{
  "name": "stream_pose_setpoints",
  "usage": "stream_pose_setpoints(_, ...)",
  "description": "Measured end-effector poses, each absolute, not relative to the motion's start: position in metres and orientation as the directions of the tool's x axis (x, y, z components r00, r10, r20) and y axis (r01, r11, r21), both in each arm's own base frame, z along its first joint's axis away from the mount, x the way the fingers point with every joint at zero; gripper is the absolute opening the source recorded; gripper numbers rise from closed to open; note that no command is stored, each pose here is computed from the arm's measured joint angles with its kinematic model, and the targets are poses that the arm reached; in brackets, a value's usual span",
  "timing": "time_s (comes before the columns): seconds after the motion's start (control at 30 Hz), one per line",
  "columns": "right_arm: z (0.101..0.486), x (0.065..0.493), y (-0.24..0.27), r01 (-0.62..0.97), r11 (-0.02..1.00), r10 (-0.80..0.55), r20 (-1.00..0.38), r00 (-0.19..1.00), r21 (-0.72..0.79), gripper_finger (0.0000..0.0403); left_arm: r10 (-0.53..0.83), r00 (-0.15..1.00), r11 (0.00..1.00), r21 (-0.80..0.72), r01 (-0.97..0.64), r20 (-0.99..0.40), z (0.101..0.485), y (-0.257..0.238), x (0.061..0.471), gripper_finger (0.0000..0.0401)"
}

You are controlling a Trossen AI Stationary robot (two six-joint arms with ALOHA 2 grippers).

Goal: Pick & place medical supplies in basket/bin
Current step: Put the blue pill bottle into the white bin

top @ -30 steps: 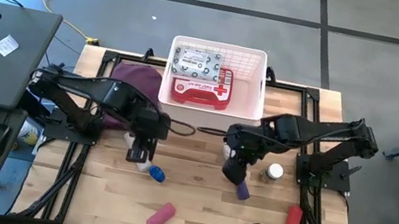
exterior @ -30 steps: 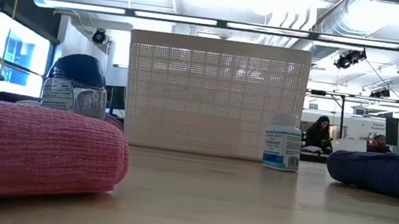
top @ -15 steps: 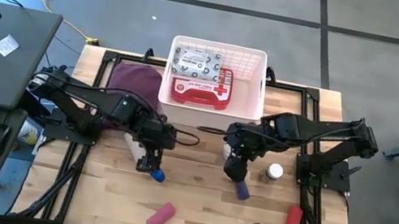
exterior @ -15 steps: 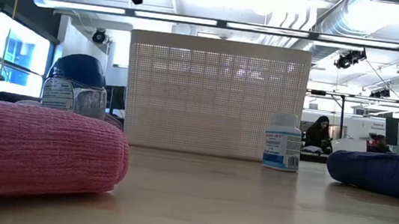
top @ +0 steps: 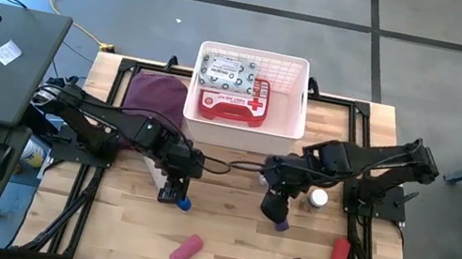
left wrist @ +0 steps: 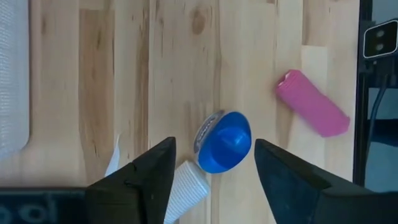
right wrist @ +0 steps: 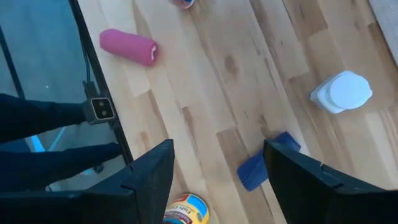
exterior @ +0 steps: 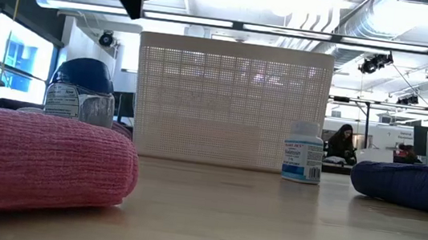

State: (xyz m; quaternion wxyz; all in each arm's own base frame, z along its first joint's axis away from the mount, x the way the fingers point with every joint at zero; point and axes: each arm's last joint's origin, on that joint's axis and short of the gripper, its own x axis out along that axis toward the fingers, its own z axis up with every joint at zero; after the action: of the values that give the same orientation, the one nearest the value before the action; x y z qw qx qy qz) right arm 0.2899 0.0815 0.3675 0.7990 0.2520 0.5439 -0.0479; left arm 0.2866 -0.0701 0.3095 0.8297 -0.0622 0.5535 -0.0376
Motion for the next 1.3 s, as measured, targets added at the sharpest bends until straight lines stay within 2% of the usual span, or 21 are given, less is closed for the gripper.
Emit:
stream_pose_setpoints(0.23,0.368,0.29,0.084,0.378,0.855,0.183,-0.889,0.419,0.354,0.0236,-0.135,0.406,0.989,-0.151,-0.007,-0.904,0.31,-0.071,0.289,0.0229)
stream_pose_setpoints(0.4,0.368,0.291,0.085,0.395,0.842,0.185,-0.885,0.426,0.367,0.0236,-0.122,0.409,0.992,-0.114,0.046,-0.904,0.31,-0.07,0.289,0.024)
stream_pose_setpoints(0.63,0.369,0.289,0.09,0.4,0.845,0.169,-0.885,0.433,0.356,0.0236,-0.113,0.411,0.984,-0.045,0.173,-0.904,0.31,-0.07,0.289,0.0306)
stream_pose_setpoints(0.83,0.369,0.287,0.096,0.404,0.842,0.169,-0.886,0.433,0.358,0.0236,-0.108,0.395,0.982,-0.035,0.188,-0.912,0.308,-0.071,0.289,0.0377)
stream_pose_setpoints(0.93,0.369,0.286,0.099,0.411,0.842,0.155,-0.886,0.437,0.35,0.0236,-0.111,0.375,0.977,-0.031,0.213,-0.921,0.306,-0.077,0.286,0.0396)
stream_pose_setpoints(1.13,0.369,0.285,0.104,0.407,0.846,0.15,-0.886,0.439,0.345,0.0236,-0.152,0.336,0.957,-0.054,0.284,-0.93,0.296,-0.096,0.279,0.0374)
stream_pose_setpoints(1.3,0.369,0.285,0.104,0.406,0.846,0.15,-0.886,0.439,0.344,0.0236,-0.13,0.331,0.963,-0.04,0.265,-0.934,0.276,-0.099,0.277,0.0359)
